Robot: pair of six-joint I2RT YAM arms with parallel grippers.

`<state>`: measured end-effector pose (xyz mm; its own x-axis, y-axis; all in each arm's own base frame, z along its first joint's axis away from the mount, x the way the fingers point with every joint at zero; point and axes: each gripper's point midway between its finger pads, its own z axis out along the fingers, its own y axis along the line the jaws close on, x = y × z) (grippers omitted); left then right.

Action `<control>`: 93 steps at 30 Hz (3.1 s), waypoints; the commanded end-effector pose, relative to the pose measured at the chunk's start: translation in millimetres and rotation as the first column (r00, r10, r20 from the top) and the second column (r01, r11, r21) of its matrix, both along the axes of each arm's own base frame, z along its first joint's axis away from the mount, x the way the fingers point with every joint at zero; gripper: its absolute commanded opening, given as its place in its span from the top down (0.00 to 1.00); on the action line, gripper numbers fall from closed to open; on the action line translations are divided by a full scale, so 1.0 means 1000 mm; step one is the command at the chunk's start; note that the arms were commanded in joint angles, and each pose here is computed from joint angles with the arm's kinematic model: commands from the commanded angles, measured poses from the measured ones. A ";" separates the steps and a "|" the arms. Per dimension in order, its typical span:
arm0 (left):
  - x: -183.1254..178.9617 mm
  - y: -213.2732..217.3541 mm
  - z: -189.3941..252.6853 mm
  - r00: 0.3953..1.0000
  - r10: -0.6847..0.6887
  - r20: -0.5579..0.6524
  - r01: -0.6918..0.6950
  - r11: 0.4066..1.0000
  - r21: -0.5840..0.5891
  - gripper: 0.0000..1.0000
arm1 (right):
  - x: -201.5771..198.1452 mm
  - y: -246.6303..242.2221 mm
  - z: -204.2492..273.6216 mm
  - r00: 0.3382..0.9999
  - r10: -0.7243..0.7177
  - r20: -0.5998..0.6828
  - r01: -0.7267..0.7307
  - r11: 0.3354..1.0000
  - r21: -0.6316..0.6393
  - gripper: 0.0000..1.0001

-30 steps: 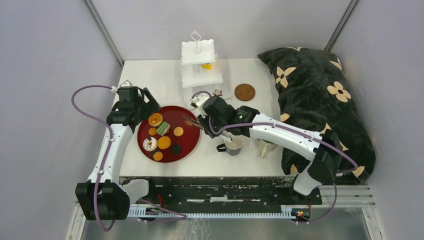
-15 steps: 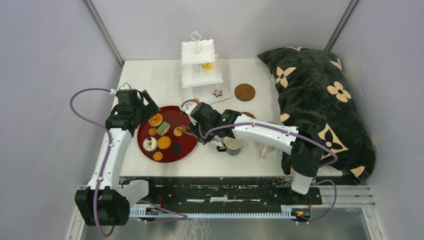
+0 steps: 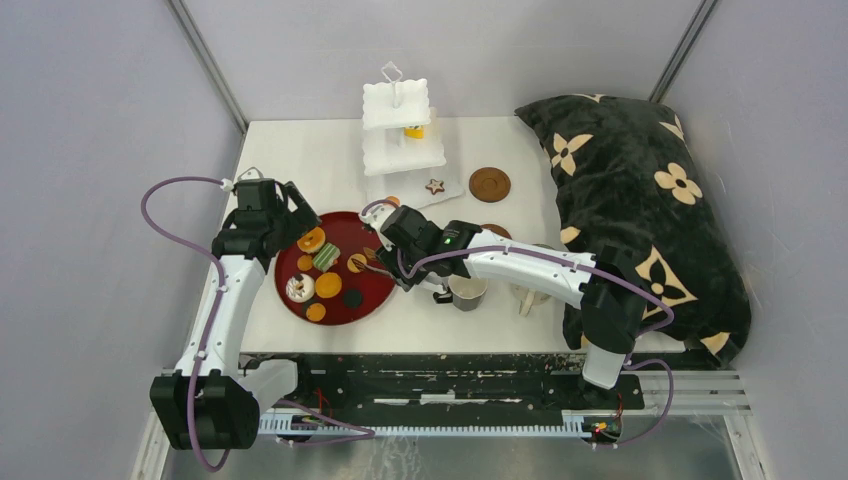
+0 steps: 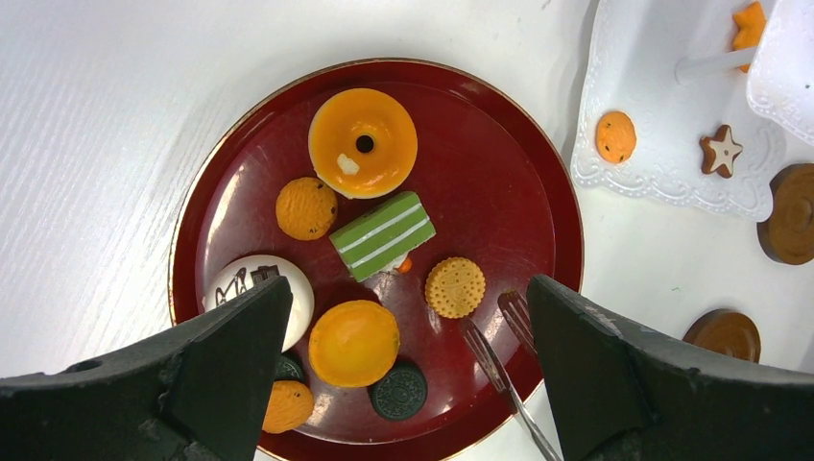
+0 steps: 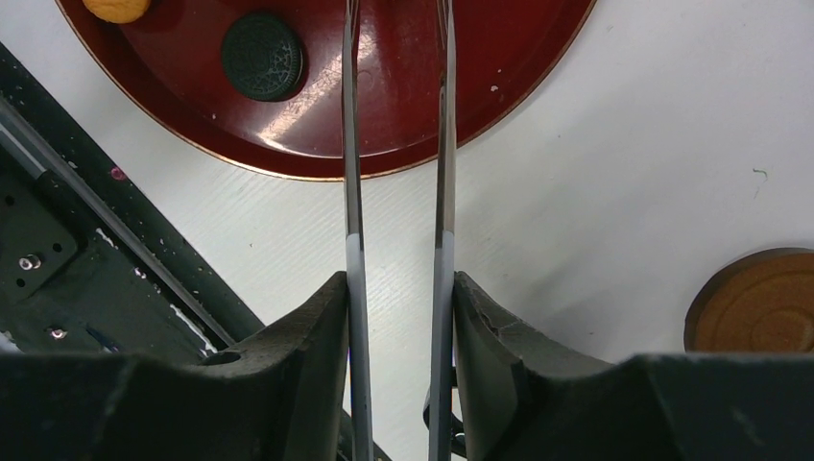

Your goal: Serve the afternoon tea

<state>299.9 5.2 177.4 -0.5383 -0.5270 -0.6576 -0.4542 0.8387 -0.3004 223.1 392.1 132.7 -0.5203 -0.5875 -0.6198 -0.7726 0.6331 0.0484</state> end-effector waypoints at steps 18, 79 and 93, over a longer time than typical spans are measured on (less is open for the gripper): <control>0.006 0.003 0.001 1.000 0.022 0.016 -0.022 1.000 0.001 0.01 | 0.008 0.013 -0.007 0.997 -0.008 0.072 0.007 1.000 0.012 0.52; 0.011 0.008 -0.001 1.000 0.011 0.003 -0.011 0.999 0.041 0.01 | 0.012 0.016 0.055 0.993 0.014 0.117 -0.026 0.994 0.103 0.85; 0.017 0.009 0.002 1.000 0.009 0.008 -0.009 0.999 0.031 0.01 | 0.043 -0.038 0.115 0.990 -0.104 0.096 0.078 0.968 0.238 0.86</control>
<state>303.3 10.6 156.9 -0.5709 -0.5312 -0.6260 -0.4877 0.8328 -0.2619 260.1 361.7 194.9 -0.5211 -0.4754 -0.7088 -0.7275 0.6817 0.0777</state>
